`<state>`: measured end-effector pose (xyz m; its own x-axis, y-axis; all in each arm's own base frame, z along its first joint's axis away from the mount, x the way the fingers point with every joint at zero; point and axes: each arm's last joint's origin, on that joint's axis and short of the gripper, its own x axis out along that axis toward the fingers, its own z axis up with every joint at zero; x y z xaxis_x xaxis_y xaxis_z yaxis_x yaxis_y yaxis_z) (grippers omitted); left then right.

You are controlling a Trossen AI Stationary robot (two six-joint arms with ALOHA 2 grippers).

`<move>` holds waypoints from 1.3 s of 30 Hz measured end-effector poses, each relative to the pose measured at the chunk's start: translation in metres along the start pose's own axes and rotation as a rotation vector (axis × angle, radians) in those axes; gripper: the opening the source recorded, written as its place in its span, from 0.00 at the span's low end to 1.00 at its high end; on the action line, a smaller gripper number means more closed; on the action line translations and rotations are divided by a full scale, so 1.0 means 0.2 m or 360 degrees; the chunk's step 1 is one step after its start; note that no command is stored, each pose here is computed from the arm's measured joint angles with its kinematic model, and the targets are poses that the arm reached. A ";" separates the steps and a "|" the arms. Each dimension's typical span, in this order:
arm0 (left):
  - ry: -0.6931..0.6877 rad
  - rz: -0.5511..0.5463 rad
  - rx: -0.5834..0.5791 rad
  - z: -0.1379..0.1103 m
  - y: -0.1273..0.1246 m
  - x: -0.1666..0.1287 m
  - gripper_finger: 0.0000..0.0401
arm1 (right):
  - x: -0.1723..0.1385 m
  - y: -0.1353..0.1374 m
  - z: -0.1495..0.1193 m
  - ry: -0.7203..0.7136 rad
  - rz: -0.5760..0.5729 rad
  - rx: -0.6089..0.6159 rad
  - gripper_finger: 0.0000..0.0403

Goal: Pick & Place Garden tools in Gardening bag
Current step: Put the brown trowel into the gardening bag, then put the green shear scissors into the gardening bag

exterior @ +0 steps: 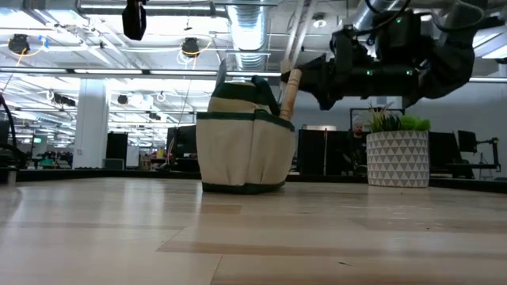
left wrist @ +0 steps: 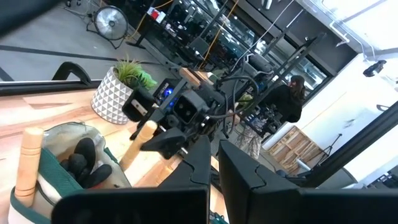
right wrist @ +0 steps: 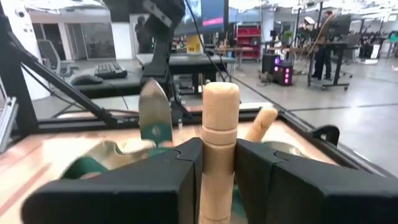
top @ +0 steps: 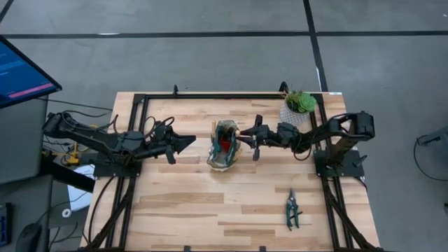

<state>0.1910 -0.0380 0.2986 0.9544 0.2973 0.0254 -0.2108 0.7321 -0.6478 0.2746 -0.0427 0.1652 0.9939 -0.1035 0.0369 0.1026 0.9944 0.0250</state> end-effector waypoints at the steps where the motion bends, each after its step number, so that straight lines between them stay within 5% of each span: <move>1: 0.0000 0.0001 0.0000 0.00 0.00 0.00 0.00 | 0.00 0.00 -0.01 0.0014 0.0000 0.0001 0.14; 13: -0.0006 -0.0005 -0.0005 0.00 0.00 0.00 0.00 | 0.02 0.00 -0.12 0.0135 -0.0004 0.0004 0.16; 29: -0.0036 0.0031 0.0000 0.02 0.02 0.01 0.00 | 0.01 -0.04 -0.07 0.0075 -0.0050 -0.0001 0.46; 39: -0.0045 0.0041 0.0001 0.02 0.02 0.02 0.00 | -0.06 -0.02 0.11 0.0120 -0.0046 0.0065 0.66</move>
<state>0.1923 -0.0308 0.2992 0.9424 0.3332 0.0305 -0.2351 0.7243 -0.6481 0.2606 -0.0452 0.1864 0.9909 -0.1284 -0.0396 0.1309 0.9892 0.0660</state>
